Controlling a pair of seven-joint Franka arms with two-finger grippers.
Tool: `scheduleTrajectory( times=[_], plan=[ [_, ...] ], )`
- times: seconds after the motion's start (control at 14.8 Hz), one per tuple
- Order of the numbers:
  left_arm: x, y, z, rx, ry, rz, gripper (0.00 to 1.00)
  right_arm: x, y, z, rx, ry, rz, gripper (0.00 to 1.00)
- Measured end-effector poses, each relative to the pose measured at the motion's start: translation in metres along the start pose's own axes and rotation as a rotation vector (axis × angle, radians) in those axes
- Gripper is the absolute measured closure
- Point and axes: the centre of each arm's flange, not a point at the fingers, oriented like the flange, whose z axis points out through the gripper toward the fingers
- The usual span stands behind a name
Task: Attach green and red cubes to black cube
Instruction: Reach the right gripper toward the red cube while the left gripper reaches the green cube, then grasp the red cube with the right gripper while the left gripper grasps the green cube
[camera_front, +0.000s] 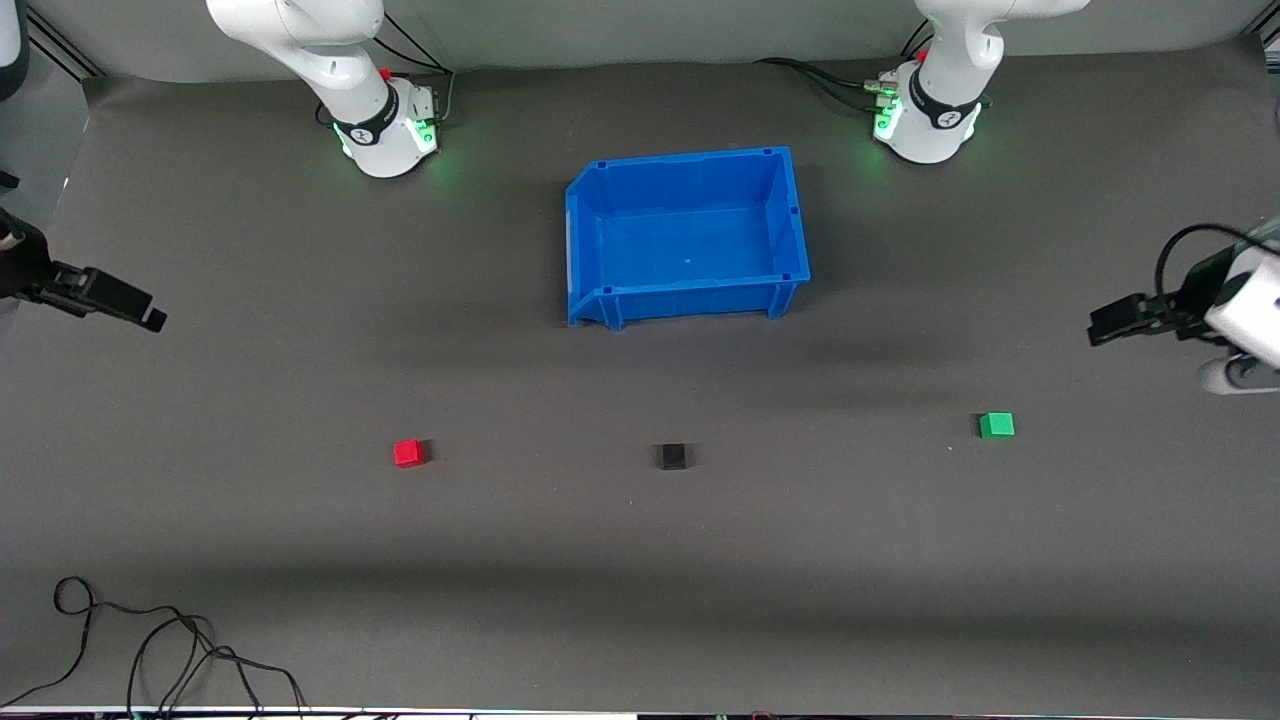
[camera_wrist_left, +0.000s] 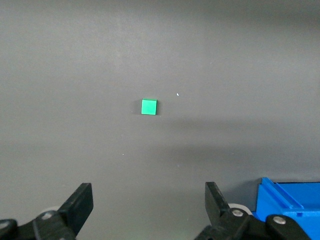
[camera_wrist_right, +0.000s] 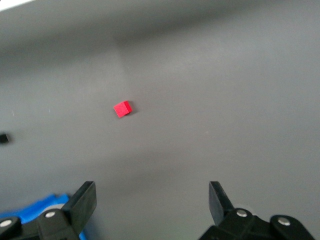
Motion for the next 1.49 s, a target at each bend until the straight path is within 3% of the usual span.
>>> scheduleTrajectory(
  times=[0.2, 0.41, 0.74, 0.88, 1.15, 1.29, 1.49],
  plan=[
    [0.011, -0.001, 0.04, 0.001, -0.001, -0.002, 0.0, 0.005, -0.012, 0.007, 0.042, -0.034, 0.322, 0.0],
    [0.014, -0.001, 0.088, 0.0, -0.017, -0.021, 0.0, 0.005, -0.024, 0.014, 0.095, -0.101, 0.618, 0.0],
    [0.019, -0.006, 0.135, 0.012, -0.082, -0.227, 0.0, 0.014, -0.038, 0.042, 0.111, -0.251, 1.058, 0.0],
    [0.022, -0.018, 0.145, 0.017, -0.091, -0.373, 0.0, 0.022, -0.043, 0.065, 0.091, -0.313, 1.148, 0.0],
    [0.03, -0.024, 0.165, 0.027, -0.079, -0.689, 0.0, 0.044, -0.05, 0.129, 0.068, -0.454, 1.206, 0.0],
    [0.035, -0.024, 0.183, 0.04, -0.086, -0.842, 0.0, 0.056, -0.052, 0.162, 0.07, -0.468, 1.231, 0.0],
    [0.043, -0.025, 0.21, 0.052, -0.089, -1.01, 0.0, 0.062, -0.053, 0.208, 0.095, -0.439, 1.244, 0.0]
  ],
)
